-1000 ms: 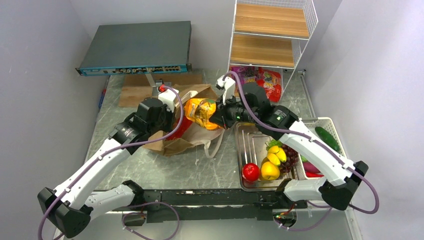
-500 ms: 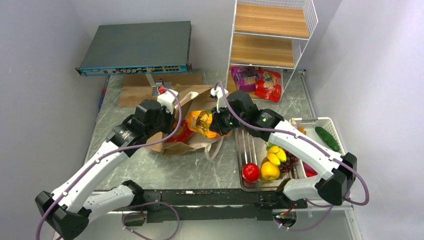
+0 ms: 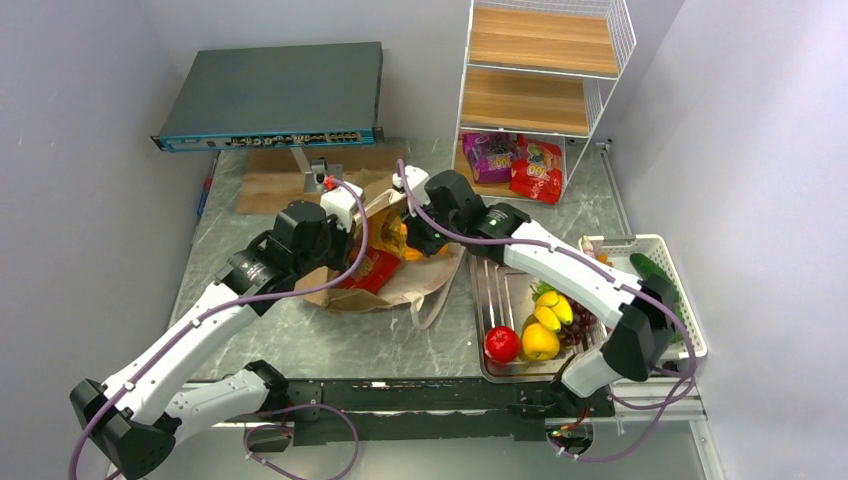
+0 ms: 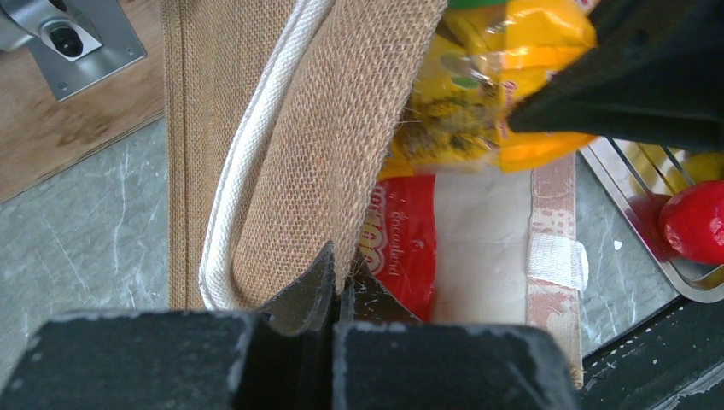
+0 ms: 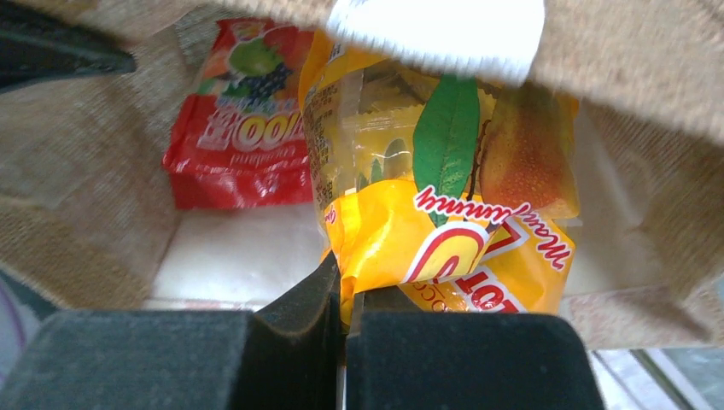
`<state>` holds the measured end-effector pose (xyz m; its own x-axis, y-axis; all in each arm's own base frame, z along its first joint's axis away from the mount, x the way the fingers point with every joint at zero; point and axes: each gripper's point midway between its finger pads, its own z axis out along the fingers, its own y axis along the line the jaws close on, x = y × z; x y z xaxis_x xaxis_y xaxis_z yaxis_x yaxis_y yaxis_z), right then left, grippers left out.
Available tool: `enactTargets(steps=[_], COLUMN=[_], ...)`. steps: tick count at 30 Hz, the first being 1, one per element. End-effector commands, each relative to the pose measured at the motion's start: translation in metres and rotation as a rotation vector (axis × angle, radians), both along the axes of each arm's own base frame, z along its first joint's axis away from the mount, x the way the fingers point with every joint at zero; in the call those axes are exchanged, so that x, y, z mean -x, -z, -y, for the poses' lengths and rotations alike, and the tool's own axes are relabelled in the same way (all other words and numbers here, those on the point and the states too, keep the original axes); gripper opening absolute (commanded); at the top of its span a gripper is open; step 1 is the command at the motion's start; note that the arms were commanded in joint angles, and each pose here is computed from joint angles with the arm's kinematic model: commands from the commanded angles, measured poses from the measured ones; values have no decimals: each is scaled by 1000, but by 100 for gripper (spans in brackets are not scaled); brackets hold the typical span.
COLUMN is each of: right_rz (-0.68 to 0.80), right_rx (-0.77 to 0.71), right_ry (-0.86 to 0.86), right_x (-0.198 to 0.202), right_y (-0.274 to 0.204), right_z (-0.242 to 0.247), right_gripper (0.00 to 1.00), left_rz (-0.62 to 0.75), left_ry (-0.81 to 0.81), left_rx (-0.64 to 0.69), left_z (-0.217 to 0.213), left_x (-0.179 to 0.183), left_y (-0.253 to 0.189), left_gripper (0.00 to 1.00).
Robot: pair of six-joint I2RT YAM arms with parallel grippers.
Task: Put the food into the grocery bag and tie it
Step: Place the snack in the grocery bag.
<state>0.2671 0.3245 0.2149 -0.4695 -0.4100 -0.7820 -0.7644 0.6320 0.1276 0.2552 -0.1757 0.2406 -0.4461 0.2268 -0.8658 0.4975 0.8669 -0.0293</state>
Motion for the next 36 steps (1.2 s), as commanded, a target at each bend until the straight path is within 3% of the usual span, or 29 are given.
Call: enactTargets(steps=[1,5,13,19,28,32,36], right_rz=[285,396,608,713,937,1018,1060], right_rx=[-37,-17,-21,88,-4,86,143], right_ry=[-6,5,-138,-180,-173,-303,-269], right_x=[-46,-65,-70,-82,-83,-80,-88], right_y=[-62,-65,-44,-26,-42,-15,-3], right_z=[-18,-19,-32,-28,-44,-62,-65], right_gripper=[0,0,0,0,0,0,1], left_rz=[69,70,64,60,59,58,60], left_ry=[39,29,20,22,26,27,20], left_rx=[46,38,30,28,27,25,21], left_z=[12,11,10,11,11,12,10], left_x=[-5,-6,-7,-8,-7,-7,-8], left_y=[-20,-19,-17,-16,-16,-15,-14], left_gripper=[0,0,0,0,0,0,0])
